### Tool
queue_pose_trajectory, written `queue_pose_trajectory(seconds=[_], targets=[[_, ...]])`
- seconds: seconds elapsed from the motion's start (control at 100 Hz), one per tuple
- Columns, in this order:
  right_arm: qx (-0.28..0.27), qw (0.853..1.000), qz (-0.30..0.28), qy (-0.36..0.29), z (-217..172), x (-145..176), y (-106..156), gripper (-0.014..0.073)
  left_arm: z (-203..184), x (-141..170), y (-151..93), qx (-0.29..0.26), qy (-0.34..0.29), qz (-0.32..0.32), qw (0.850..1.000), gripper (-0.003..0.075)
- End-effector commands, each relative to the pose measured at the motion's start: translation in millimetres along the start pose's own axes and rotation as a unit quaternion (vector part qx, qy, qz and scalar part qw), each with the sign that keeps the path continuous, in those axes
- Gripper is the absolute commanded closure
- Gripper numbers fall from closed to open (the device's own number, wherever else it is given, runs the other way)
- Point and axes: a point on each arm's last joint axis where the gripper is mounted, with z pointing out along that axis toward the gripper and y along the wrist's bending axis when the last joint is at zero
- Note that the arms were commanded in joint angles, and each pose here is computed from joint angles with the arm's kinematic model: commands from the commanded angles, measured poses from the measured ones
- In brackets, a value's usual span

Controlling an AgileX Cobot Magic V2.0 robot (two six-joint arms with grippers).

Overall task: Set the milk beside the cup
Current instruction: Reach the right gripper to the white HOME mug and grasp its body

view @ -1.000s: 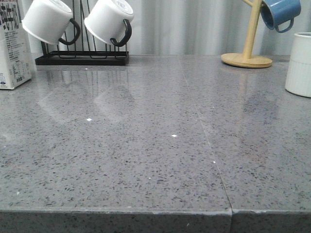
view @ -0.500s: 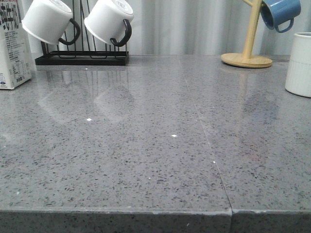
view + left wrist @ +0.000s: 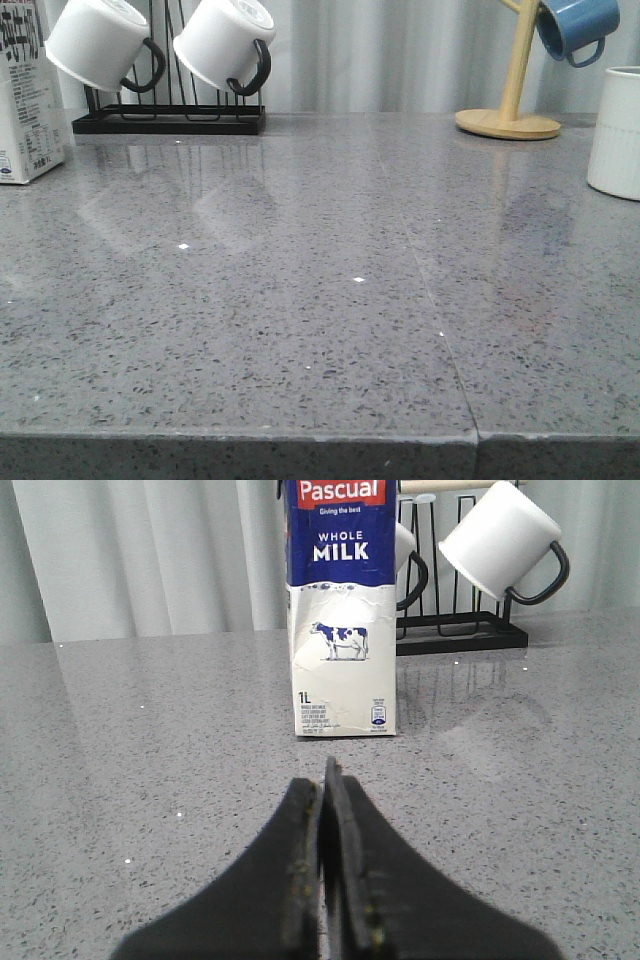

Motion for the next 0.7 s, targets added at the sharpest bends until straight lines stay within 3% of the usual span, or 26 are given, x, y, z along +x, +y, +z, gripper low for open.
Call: queue_pose_trajectory(seconds=[0.0,0.3,0.58,0.69], targets=[[-0.005,0.995,-0.011,-0.097,11.6,-20.5,0.9,0.0123,0.0,11.4,-0.6,-0.001,-0.027,-0.005,1.0,0.0741],[-0.002,0.996,-0.012,-0.093,51.5,-0.2,-1.0,0.0123,0.0,11.4,-0.6,-0.001,-0.027,-0.005,1.0,0.0741],[-0.002,0.996,-0.012,-0.092,89.3,-9.6,0.5,0.0131,0.0,11.4,-0.6,-0.001,-0.027,-0.005,1.0,0.0741],[-0.002,0.996,-0.012,-0.089,100.6,-10.4,0.7,0.0233,0.0,11.4,-0.6,-0.001,-0.027,-0.005,1.0,0.0741]])
